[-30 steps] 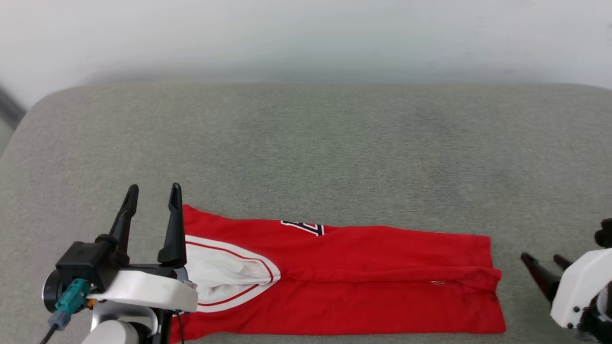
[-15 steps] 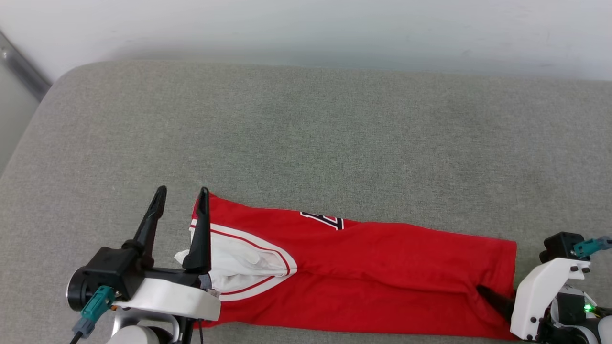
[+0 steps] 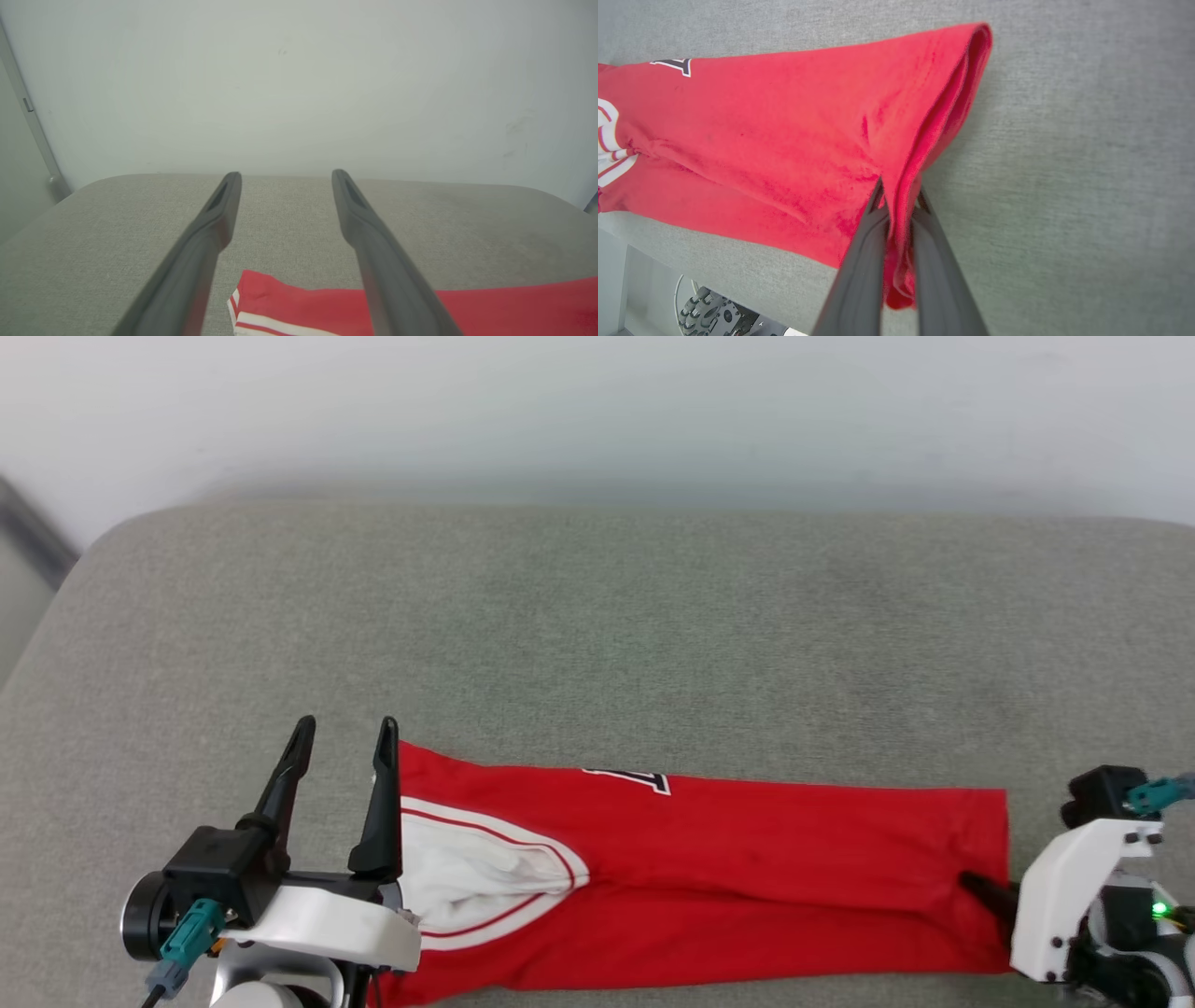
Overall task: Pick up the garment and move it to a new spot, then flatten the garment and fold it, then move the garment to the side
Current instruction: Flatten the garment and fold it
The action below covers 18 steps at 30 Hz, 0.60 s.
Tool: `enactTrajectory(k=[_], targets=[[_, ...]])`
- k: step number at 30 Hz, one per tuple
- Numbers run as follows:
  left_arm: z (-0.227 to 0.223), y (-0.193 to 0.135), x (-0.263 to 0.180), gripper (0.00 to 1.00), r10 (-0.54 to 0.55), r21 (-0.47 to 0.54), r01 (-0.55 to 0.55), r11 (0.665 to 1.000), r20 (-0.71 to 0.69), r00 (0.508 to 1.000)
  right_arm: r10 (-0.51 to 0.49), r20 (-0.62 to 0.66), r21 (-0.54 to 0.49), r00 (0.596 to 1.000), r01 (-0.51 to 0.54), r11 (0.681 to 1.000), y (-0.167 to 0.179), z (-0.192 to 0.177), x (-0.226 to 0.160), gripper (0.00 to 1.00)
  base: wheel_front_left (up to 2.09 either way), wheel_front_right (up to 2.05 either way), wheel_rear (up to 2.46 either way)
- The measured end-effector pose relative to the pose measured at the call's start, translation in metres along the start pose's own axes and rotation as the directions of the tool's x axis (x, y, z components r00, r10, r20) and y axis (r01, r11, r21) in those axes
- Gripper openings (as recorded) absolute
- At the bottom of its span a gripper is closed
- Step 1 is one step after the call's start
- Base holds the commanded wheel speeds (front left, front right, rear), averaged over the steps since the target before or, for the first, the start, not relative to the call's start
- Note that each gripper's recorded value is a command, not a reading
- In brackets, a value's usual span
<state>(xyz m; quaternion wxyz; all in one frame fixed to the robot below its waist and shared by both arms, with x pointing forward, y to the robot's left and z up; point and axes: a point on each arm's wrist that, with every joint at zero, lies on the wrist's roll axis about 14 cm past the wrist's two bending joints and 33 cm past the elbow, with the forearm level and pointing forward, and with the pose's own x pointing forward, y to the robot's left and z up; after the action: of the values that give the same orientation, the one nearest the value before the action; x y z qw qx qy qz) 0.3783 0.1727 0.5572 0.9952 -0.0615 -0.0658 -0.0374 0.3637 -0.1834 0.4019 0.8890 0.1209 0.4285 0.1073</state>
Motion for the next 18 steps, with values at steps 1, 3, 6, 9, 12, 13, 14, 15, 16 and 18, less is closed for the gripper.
enactTrajectory(k=[1,3,6,9,12,13,14,15,16,18], targets=[[0.001,-0.001,0.000,1.00,-0.003,0.000,0.003,1.000,0.002,1.000,-0.013,0.010,0.005,1.000,0.013,1.000,-0.005,0.002,-0.004,0.00,0.00,0.00,0.00],[0.002,-0.005,0.000,1.00,-0.012,0.000,0.012,1.000,0.006,1.000,-0.048,0.039,0.030,0.998,0.047,0.998,-0.020,0.007,-0.014,0.00,0.00,0.00,0.00],[0.002,-0.010,-0.001,1.00,-0.028,-0.003,0.028,1.000,0.003,1.000,-0.112,0.071,0.090,0.991,0.106,0.990,-0.047,0.008,-0.030,0.00,0.00,0.00,0.00],[0.002,-0.014,0.001,1.00,-0.042,0.001,0.042,0.999,-0.001,0.999,-0.183,0.098,0.159,0.978,0.166,0.973,-0.074,0.007,-0.047,0.00,0.00,0.00,0.00],[-0.001,-0.020,0.003,1.00,-0.061,0.000,0.061,0.998,-0.013,0.998,-0.180,0.127,0.326,0.975,0.130,0.936,-0.084,0.001,-0.057,0.00,0.00,0.00,0.00],[-0.001,-0.021,0.003,1.00,-0.064,0.000,0.064,0.998,-0.014,0.998,-0.142,0.131,0.380,0.981,0.083,0.921,-0.076,-0.001,-0.055,0.00,0.00,0.00,0.00],[-0.001,-0.022,0.003,1.00,-0.067,0.001,0.067,0.998,-0.014,0.998,-0.096,0.131,0.425,0.987,0.032,0.905,-0.066,-0.005,-0.051,0.00,0.00,0.00,0.00],[-0.001,-0.022,0.003,1.00,-0.069,0.002,0.069,0.998,-0.018,0.997,-0.045,0.136,0.471,0.990,-0.024,0.882,-0.054,-0.006,-0.047,0.00,0.00,0.00,0.00],[-0.001,-0.023,0.003,1.00,-0.071,0.001,0.071,0.997,-0.019,0.997,0.011,0.144,0.511,0.990,-0.084,0.856,-0.042,-0.007,-0.044,0.00,0.00,0.00,0.00],[-0.001,-0.023,0.002,1.00,-0.072,0.001,0.072,0.997,-0.019,0.997,0.137,0.166,0.578,0.977,-0.209,0.789,-0.017,-0.005,-0.041,0.00,0.00,0.00,0.00]])
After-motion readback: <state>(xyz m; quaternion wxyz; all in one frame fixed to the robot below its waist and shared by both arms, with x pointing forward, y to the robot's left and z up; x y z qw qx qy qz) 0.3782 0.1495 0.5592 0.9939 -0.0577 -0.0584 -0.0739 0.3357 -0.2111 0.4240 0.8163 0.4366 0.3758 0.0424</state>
